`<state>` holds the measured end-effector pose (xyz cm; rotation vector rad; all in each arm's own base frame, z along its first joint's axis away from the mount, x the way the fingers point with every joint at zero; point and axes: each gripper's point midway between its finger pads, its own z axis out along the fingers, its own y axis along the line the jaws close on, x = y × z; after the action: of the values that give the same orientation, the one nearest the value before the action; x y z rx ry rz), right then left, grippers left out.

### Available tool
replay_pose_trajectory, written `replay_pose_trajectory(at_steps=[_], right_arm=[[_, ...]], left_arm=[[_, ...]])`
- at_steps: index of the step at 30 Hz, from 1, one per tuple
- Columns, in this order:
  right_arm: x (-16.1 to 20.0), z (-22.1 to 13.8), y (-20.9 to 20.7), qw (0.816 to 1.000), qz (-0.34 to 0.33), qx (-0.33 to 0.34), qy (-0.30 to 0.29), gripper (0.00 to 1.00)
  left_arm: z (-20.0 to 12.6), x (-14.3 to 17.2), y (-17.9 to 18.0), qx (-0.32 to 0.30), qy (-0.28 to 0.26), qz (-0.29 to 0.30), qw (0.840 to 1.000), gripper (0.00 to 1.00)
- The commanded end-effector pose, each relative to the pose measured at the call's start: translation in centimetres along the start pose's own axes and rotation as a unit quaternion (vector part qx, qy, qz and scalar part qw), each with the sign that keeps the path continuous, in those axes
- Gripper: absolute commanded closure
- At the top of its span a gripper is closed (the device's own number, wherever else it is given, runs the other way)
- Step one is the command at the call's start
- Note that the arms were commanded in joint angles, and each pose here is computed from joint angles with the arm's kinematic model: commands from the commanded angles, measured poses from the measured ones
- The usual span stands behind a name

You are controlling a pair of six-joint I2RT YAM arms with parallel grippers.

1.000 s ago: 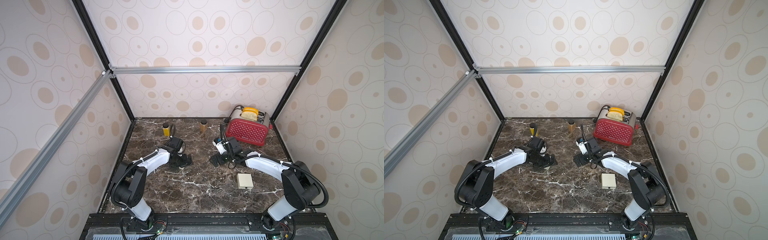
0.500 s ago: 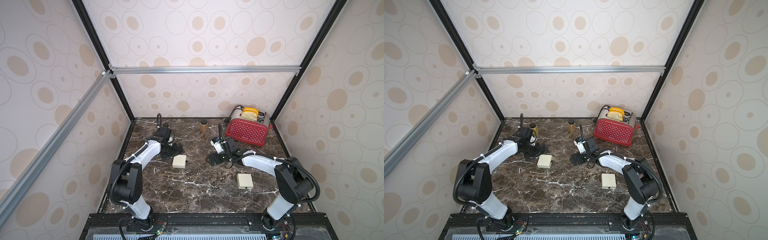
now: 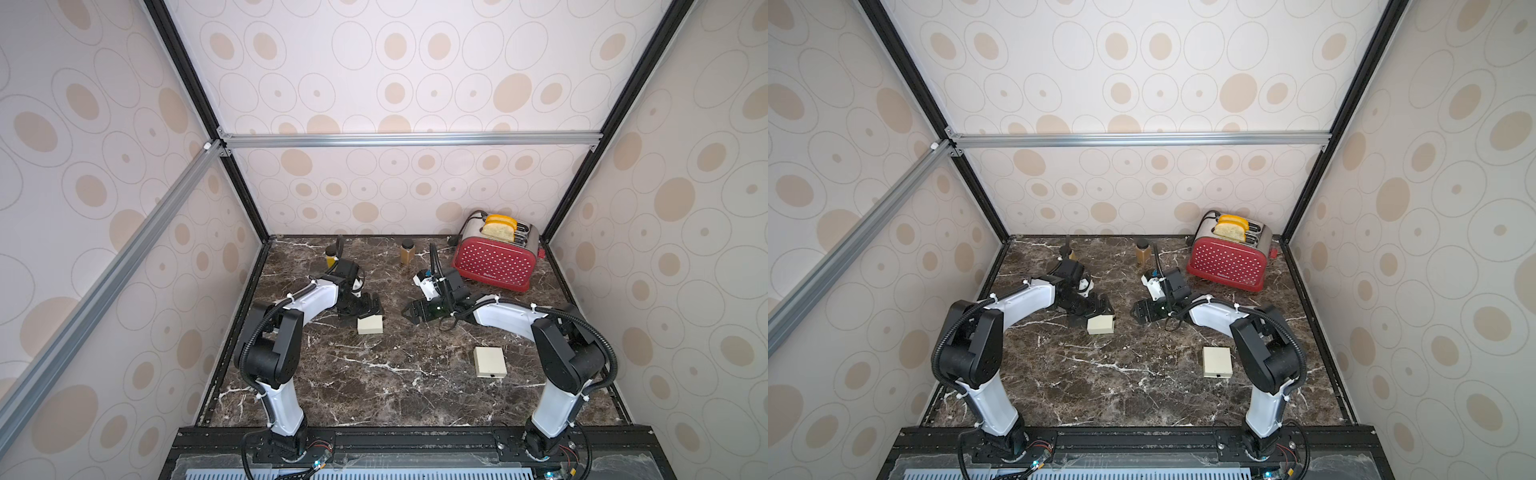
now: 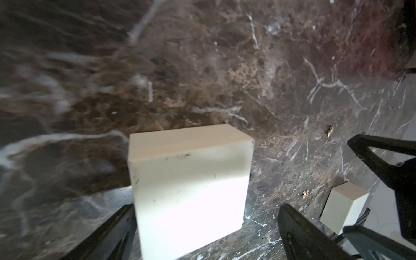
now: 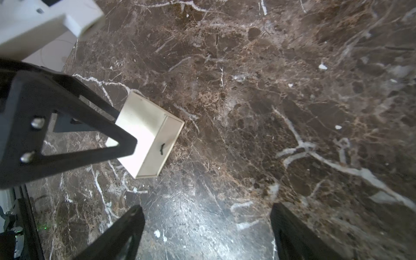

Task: Place the earrings into the drawer-style jewelry box
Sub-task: Move the jewelry box to the center of the board.

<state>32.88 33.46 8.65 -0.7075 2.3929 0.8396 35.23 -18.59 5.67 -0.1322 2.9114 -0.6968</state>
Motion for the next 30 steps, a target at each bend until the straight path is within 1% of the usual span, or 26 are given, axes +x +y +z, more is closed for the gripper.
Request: replay_pose_trajectory(at_steps=[1,5,8,12,15,17,23,26,28,30], right_arm=[[-0.3,0.3,0.8,1.0,0.007,-0.017,-0.003,0.13],[-0.8,0.7,1.1,0.999,0.021,-0.031,-0.018,0.25],[-1.3,1.5,1.5,0.998,0.023,-0.049,-0.022,0.31],[-1.8,2.4,1.5,0.998,0.026,-0.062,-0.019,0.43],[-2.0,2.9,1.7,0.996,0.042,-0.076,-0.023,0.48],[-2.0,3.4,1.8,0.994,0.064,-0.089,-0.027,0.5],[-1.9,4.8,1.9,0.982,0.138,-0.122,-0.041,0.61],[-1.5,5.5,2.2,0.979,0.149,-0.132,-0.039,0.63],[-1.0,5.8,2.1,0.98,0.147,-0.128,-0.029,0.67],[-0.4,6.0,1.9,0.981,0.149,-0.123,-0.024,0.69]], left_arm=[[0.1,-1.3,-1.8,0.02,-0.014,0.024,0.999,0.01],[-0.3,-1.8,-1.6,0.005,-0.023,0.039,0.999,0.01],[-0.6,-2.8,-1.3,-0.008,-0.035,0.049,0.998,0.01],[0.0,-4.2,-2.1,0.001,-0.036,0.05,0.998,0.01],[0.1,-4.5,-2.6,0.012,-0.036,0.045,0.998,0.01],[0.1,-4.3,-2.5,0.012,-0.036,0.044,0.998,0.01],[-0.7,-3.0,-1.7,0.002,-0.033,0.027,0.999,0.01],[-1.4,-1.7,-0.7,-0.004,-0.021,0.023,1.0,0.01],[-1.5,-1.0,-0.1,-0.006,-0.007,0.015,1.0,0.01],[-1.4,-0.5,0.5,-0.006,0.002,0.007,1.0,0.05]])
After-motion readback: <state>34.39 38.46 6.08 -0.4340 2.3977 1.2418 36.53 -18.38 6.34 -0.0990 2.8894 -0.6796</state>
